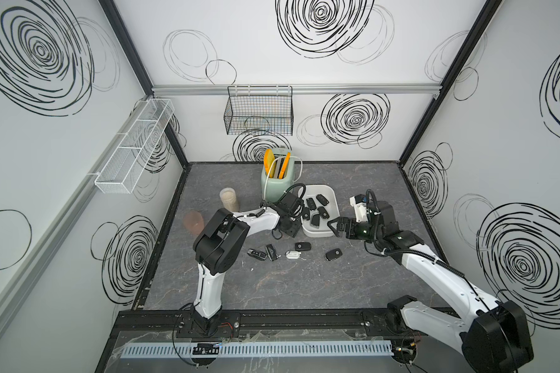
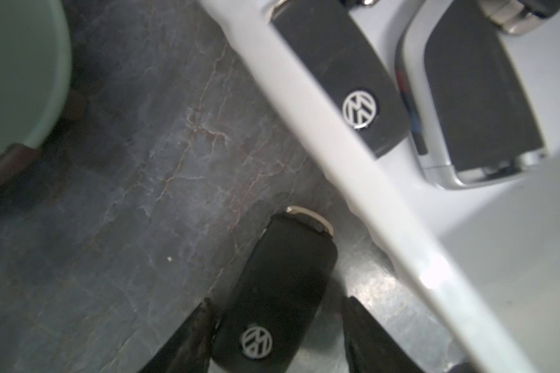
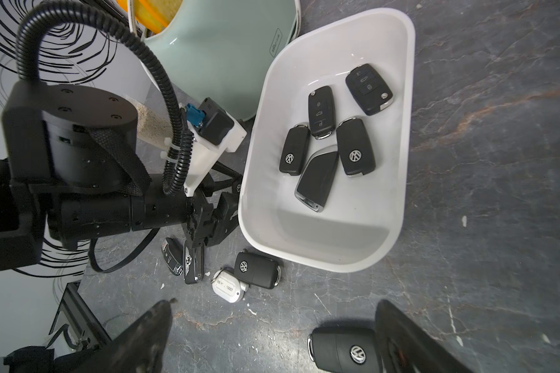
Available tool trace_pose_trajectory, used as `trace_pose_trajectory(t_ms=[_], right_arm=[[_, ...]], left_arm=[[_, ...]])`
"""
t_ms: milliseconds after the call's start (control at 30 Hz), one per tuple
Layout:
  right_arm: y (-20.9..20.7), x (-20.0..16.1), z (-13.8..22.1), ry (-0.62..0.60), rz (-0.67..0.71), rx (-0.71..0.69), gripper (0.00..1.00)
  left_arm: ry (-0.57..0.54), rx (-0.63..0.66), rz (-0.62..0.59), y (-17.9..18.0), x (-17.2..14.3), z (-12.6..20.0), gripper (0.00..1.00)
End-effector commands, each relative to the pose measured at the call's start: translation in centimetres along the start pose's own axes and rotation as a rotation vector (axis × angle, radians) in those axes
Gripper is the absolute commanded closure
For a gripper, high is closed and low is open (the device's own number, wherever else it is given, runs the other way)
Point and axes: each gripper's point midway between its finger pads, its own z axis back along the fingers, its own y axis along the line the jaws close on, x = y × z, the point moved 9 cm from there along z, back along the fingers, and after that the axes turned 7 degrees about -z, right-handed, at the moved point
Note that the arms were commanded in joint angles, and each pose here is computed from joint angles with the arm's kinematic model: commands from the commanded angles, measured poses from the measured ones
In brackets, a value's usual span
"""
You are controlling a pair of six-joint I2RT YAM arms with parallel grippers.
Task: Place the car key into the storage box
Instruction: Pick up the car key from the center of the board.
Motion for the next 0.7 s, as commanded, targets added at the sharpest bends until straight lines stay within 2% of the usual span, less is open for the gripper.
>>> trace_pose_trajectory(t_ms=[0,233,367,500,667], right_arm=[[-0.1,0.0,0.4,-0.014,0.001,-0.004,0.01],[-0.2,0.0,0.3,-0.015,-0.003,-0.010,0.01],[-0.3,-0.1,0.3,-0.011,-0.005,-0.012,0.01],[-0.3,0.0,0.3,-0.013,-0.005,-0.012,0.01],[-0.2,-0.1,0.2,-0.011,-0.004,-0.006,0.01]], left_arm=[[0.051,0.005,-0.006,0.6,-0.8,-1.4,0.41],[0.061,0.005,-0.004,0.8,-0.7,-1.8,0.54],[0.067,-0.003,-0.005,0.7,-0.7,-1.9,0.67],[0.069,-0.003,-0.002,0.7,-0.8,-1.8,0.75],[0.036,-0.003,0.025,0.8,-0.1,-0.5,0.78]])
